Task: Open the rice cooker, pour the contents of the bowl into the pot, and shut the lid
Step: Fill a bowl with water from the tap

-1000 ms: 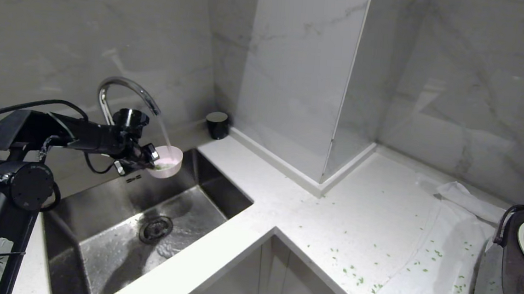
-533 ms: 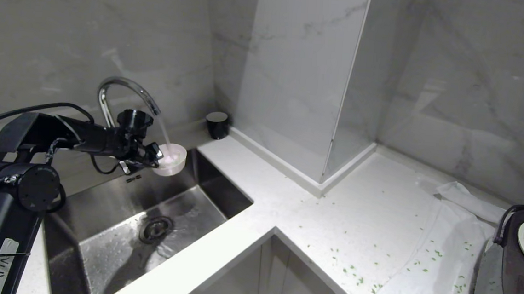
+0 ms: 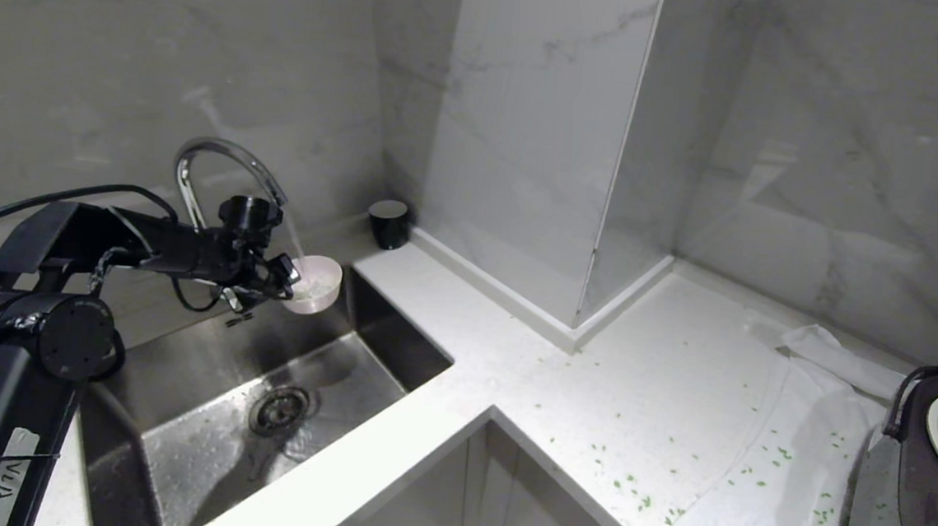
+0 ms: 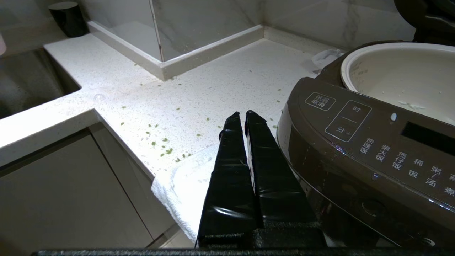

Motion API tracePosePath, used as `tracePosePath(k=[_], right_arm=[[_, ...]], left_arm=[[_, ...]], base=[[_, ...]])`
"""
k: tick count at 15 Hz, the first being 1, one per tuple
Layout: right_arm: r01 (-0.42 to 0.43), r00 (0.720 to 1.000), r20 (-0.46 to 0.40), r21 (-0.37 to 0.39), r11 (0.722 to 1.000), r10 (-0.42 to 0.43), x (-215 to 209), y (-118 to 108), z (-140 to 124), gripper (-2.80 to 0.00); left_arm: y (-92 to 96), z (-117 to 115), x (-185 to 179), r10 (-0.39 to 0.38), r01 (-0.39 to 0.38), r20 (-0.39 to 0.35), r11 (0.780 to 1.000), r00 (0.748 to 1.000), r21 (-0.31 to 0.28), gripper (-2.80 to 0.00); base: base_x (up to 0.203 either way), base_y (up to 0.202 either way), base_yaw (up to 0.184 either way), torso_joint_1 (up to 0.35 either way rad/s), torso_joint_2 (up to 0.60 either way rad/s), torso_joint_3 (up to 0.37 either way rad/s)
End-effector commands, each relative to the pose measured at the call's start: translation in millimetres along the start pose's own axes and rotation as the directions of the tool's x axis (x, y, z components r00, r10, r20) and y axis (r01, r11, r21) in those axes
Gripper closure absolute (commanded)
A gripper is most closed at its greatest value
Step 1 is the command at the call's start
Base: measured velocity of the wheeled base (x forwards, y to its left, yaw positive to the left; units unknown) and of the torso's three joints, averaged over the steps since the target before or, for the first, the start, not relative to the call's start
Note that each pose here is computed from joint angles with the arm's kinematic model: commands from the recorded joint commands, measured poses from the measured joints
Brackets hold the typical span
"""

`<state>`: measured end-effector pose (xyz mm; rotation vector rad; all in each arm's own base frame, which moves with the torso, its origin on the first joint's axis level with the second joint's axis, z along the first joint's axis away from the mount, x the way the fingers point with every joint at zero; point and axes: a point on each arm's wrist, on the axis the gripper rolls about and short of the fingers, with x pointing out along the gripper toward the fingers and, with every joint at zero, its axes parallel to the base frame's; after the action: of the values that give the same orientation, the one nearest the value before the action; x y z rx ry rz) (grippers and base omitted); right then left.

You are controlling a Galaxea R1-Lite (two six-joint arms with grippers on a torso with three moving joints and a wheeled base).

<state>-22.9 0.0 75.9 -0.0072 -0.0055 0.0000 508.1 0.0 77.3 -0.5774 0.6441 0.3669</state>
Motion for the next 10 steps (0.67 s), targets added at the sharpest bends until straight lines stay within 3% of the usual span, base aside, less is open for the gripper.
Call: tracePosePath(k=[1,5,10], right_arm=[[0.0,1.0,-0.001,0.0,1.0,0.0,0.1,0.0,-0.4,0.0],[0.0,1.0,-0.001,0.0,1.0,0.0,0.1,0.0,-0.4,0.0],[0.0,1.0,0.0,0.0,1.0,0.0,0.1,0.0,-0.3,0.0]], left_arm=[[-3.2,-3.3,0.7,-0.007,0.007,-0.001,1.0,1.0,-0.012,0.0],[-8.5,3.6,-0.1,-0.057,0.059,0.063,0.997,0.996,-0.041,0.0],[-8.7,3.7,0.3,-0.059,0.062,0.066,0.997,0.996,-0.044,0.0]], base=[[0.0,0.0,0.0,0.0,0.0,0.0],[0.0,0.0,0.0,0.0,0.0,0.0],[0.0,0.0,0.0,0.0,0.0,0.0]])
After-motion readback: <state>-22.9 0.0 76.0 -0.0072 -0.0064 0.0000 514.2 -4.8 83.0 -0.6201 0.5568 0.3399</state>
